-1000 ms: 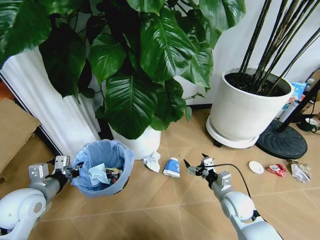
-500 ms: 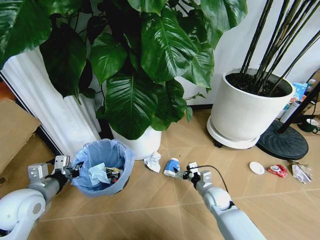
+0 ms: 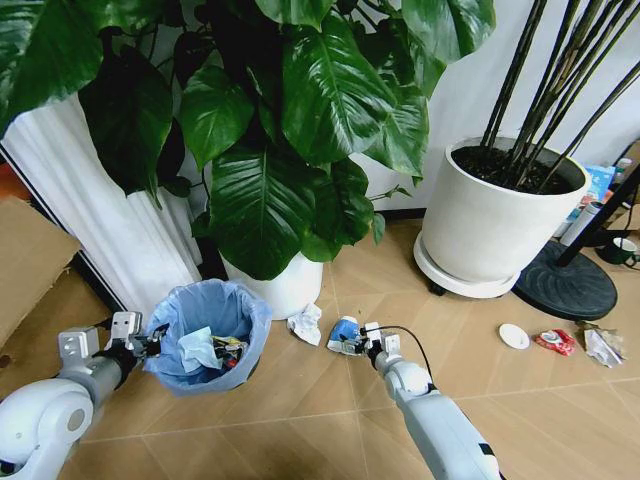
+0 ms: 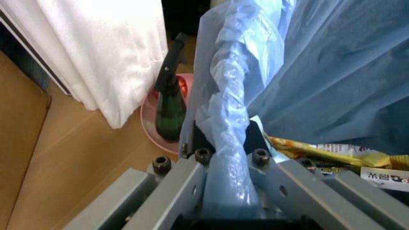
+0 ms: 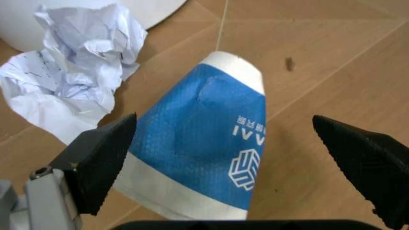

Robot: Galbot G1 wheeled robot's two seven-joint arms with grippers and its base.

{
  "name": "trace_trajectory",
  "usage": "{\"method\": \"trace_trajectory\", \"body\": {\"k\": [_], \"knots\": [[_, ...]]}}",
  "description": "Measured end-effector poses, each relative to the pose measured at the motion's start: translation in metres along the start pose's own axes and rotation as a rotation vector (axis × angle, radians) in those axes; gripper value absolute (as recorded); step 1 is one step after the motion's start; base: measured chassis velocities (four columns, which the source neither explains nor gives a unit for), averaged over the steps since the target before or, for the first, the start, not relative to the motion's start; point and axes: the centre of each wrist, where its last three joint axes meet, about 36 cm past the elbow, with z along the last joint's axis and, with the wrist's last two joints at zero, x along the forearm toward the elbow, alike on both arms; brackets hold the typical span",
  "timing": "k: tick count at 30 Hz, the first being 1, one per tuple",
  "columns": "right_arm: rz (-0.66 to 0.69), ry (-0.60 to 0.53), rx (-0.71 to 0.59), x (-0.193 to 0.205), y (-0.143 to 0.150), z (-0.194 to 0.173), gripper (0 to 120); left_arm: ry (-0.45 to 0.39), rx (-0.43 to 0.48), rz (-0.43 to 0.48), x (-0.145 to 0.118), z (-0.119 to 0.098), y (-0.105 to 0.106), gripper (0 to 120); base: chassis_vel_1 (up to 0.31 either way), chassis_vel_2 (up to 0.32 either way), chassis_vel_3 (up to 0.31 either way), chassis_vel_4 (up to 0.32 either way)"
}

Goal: Pick up the trash bin and place the garbage on the floor into it.

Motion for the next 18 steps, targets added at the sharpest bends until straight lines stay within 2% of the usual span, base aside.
{"method": "trace_trajectory", "body": {"k": [13,15,17,18], "knots": [[-0.023,0.03,-0.033,-0.018,0.001,0.002,100,-0.001,0.0,0.002,-0.001,0.0,-0.001,0,0.0,0.0,0.0,0.0],[-0.024,0.036,-0.037,-0.021,0.001,0.002,98,-0.002,-0.001,0.002,-0.001,0.0,-0.001,0,0.0,0.0,0.0,0.0],[-0.025,0.046,-0.043,-0.024,0.001,0.003,88,-0.002,-0.001,0.002,-0.001,0.0,-0.001,0,0.0,0.0,0.0,0.0],[-0.025,0.046,-0.043,-0.024,0.001,0.003,88,-0.002,-0.001,0.002,-0.001,0.0,-0.001,0,0.0,0.0,0.0,0.0]]}}
